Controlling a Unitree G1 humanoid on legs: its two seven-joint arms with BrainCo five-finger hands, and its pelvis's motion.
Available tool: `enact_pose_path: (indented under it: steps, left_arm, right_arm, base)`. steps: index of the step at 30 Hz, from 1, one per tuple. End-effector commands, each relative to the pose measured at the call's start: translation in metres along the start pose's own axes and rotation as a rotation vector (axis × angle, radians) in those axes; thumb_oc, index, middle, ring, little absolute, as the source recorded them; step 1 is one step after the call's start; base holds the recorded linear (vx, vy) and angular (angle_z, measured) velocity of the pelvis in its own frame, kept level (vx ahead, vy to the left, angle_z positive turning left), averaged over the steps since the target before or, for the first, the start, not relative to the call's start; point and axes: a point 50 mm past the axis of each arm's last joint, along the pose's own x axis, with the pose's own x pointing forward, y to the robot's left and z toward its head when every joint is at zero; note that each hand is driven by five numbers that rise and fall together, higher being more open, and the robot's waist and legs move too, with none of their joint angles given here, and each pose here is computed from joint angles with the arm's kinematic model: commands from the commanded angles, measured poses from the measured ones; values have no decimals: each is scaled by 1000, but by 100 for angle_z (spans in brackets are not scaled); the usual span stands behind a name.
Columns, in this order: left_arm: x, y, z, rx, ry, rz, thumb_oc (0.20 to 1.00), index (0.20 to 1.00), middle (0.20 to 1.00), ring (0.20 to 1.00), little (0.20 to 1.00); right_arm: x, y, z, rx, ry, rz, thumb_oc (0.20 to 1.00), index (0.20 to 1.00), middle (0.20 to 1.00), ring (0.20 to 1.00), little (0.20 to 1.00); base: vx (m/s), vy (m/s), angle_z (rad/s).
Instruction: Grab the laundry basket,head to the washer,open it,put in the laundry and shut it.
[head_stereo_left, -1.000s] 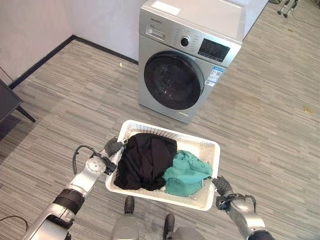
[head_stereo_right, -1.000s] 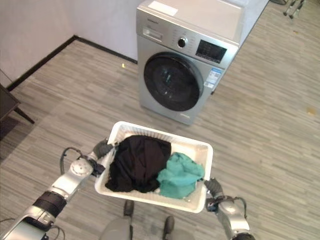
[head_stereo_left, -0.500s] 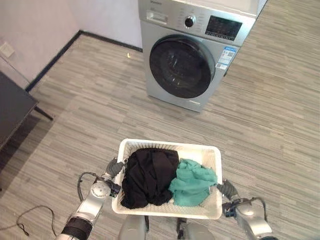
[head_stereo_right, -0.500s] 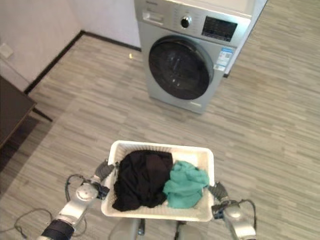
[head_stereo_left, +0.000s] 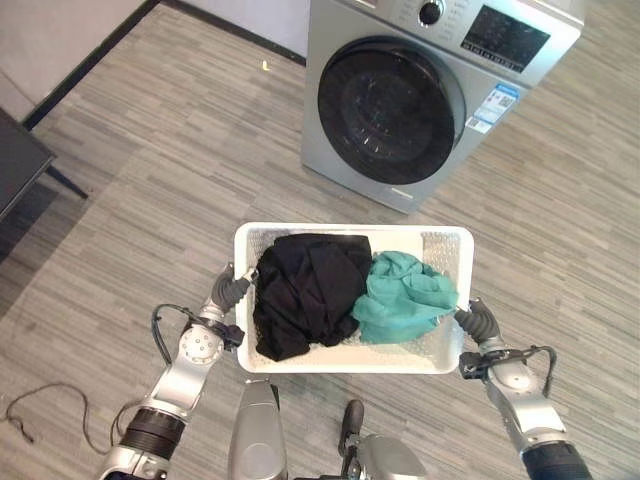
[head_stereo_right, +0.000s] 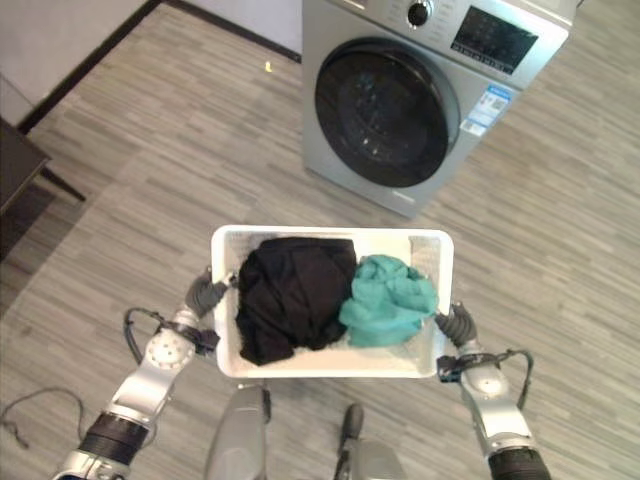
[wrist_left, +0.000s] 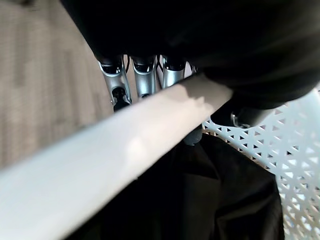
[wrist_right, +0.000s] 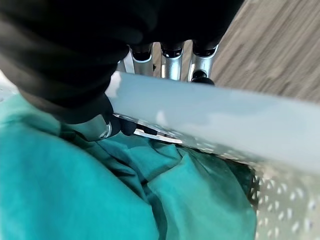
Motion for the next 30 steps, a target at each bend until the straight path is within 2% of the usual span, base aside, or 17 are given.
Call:
enact_pose_path:
  steps: [1,8,16,19,22,25,27,30]
  left_arm:
    - [-9,87,11,161,-99,297,200,200,200,200,200]
    - [-9,114,25,258,-140,398,200,200,200,200,200]
    - [15,112,53,256,-238,443,200,200,200,200,200]
    - [14,113,49,258,-229,469,200,200,200,200,200]
    - [-10,131,39,332,-206,584,200,200,200,200,200]
    - [-51,148,27,398,-170,665,200,200,200,200,200]
    - [-73,157,26,411,-160,712,200,200,200,200,200]
    - [-83,161,27,405,-161,735,200,200,200,200,200]
  right_arm:
    - [-4,-54,5,-25,-48,-196,200,200,200,200,200]
    - [-8,-63,21,-64,-106,-205,200,200,200,200,200]
    - [-21,-90,43,-155,-193,-285,200,200,200,200,200]
    - [-28,-95,46,-191,-204,-294,200,200,200,200,200]
    - [-61,-112,54,-252,-264,-363,200,200,200,200,200]
    - [-88,-117,51,-240,-263,-386,200,200,200,200,200]
    - [-95,-121,53,-235,-272,-397,200,200,200,200,200]
    - [-96,-123,59,-232,-296,-396,200,200,200,200,200]
  base:
    - [260,309,-47]
    - [307,151,-33]
    - [362,-86,15]
    - [397,-142,29]
    - [441,-291,-5]
    - [284,-303,-71]
    - [203,-161,-48]
    - [256,-43,-21]
